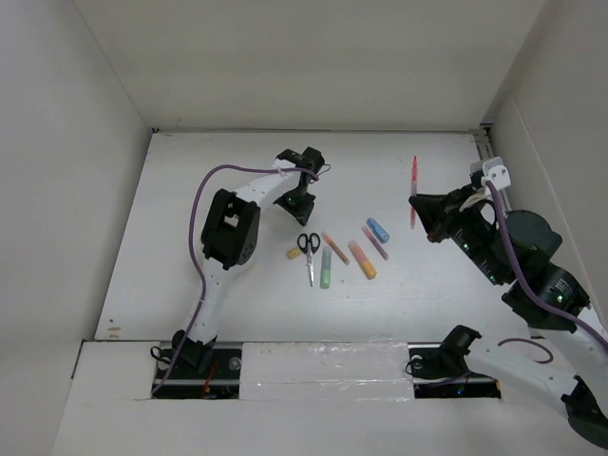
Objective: Sort the stationery into containers
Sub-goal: Close the pen cap on the pen.
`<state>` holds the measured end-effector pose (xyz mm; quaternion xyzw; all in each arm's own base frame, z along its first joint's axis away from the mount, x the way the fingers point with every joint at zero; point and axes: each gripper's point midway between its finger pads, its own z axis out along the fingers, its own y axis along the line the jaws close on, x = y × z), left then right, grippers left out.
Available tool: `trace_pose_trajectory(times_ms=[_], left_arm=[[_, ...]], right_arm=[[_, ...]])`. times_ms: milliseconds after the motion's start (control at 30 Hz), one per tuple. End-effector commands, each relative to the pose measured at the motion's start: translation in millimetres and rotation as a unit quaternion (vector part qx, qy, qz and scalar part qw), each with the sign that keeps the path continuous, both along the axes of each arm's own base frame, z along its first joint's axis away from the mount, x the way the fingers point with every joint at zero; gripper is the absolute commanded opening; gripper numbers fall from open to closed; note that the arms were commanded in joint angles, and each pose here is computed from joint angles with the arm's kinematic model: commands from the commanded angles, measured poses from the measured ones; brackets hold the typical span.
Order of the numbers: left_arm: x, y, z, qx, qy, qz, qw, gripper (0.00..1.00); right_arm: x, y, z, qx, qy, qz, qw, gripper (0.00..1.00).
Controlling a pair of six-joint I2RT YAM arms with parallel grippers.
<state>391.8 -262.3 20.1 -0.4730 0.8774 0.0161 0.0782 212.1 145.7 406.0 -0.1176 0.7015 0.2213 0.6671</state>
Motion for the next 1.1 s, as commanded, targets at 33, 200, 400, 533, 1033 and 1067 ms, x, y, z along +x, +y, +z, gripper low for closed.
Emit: trace_pose_trajectory(times_ms=[33, 200, 400, 533, 1033, 1067], left_arm=[[10, -2, -39, -0.005, -0.027, -0.082, 0.996, 0.0], [60, -39, 78, -0.079, -0.224, -0.223, 0.946, 0.0], [47, -22, 204, -0.113, -0.381, -0.319, 0.86, 0.0], [16, 29, 294, -0.156, -0.495, -0.334, 0.787, 0.0], [-113, 66, 385, -0.221, -0.647, -0.434, 0.587, 0.0], [-115, 64, 381, -0.226, -0.644, -0.439, 0.584, 0.0]], right_arm=[[5, 6, 6, 0.004, 0.0, 0.001, 1.0, 0.0], [14, 20, -10, 0.004, 0.032, 0.003, 0.999, 0.0], [10, 67, -22, 0.058, 0.045, 0.144, 0.987, 0.0], [-5, 96, -23, 0.121, 0.052, 0.247, 0.96, 0.0], [-41, 196, -33, 0.247, 0.095, 0.456, 0.849, 0.0], [-39, 198, -34, 0.25, 0.098, 0.457, 0.848, 0.0]])
